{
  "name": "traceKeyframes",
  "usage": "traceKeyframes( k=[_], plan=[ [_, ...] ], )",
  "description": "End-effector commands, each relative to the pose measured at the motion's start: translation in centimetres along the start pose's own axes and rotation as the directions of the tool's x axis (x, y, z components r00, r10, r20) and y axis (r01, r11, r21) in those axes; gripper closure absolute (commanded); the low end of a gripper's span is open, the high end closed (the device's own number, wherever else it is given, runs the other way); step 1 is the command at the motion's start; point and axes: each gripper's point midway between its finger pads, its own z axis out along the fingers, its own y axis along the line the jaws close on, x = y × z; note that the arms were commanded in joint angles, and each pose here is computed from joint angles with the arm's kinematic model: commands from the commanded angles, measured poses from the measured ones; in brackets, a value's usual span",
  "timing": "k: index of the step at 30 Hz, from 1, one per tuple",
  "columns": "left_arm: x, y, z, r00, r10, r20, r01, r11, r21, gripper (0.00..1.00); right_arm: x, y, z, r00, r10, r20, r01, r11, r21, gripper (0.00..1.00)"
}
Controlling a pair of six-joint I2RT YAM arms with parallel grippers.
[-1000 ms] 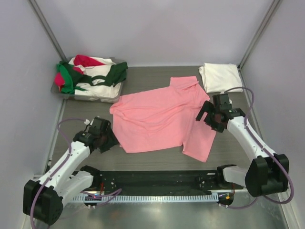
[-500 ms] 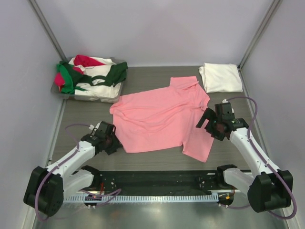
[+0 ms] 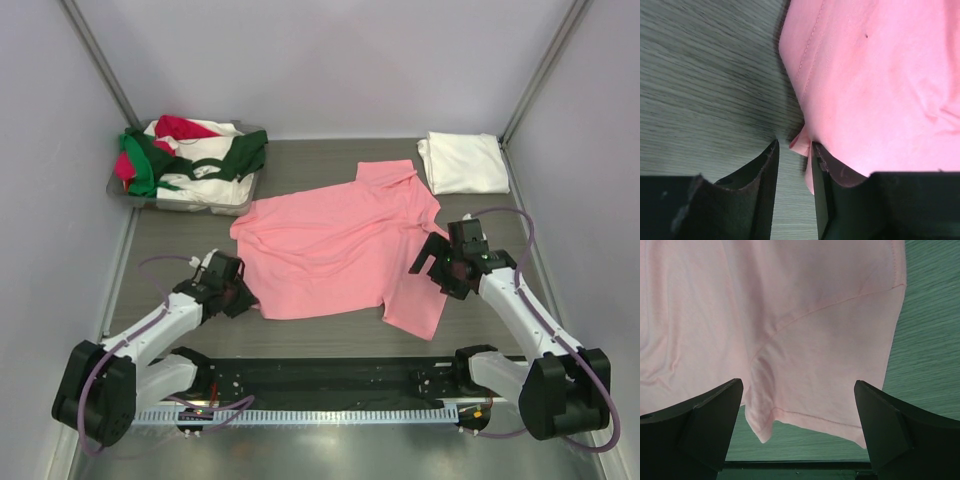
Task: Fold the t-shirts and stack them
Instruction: Flatten the tshirt out
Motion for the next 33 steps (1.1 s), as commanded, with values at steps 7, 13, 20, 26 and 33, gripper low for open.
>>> traceKeyframes(
  k=[7, 13, 20, 26, 33],
  plan=[
    [-0.3, 2.3, 0.4, 0.998, 0.03, 0.057, -0.026, 0.997, -0.073, 0.71, -0.2, 0.5, 0.3, 1.0, -0.003, 0.013, 0.003, 1.0, -0.029, 0.0],
    [-0.2, 2.2, 0.8, 0.998, 0.031, 0.049, -0.027, 0.997, -0.068, 0.76, -0.2, 0.5, 0.4, 1.0, -0.003, 0.014, 0.004, 1.0, -0.03, 0.0],
    [0.2, 2.1, 1.3, 0.999, 0.037, 0.03, -0.036, 0.998, -0.054, 0.71, 0.0, 0.3, 0.8, 1.0, -0.006, 0.005, 0.006, 1.0, -0.023, 0.0],
    [0.3, 1.8, 1.3, 0.997, 0.075, 0.022, -0.074, 0.996, -0.049, 0.73, 0.1, 0.0, 1.2, 1.0, -0.013, -0.002, 0.013, 1.0, -0.009, 0.0],
    [1.9, 2.2, 0.8, 0.982, 0.19, -0.015, -0.191, 0.974, -0.125, 0.68, 0.2, 0.0, 1.5, 1.0, -0.011, -0.007, 0.011, 1.0, -0.009, 0.0]
  ],
)
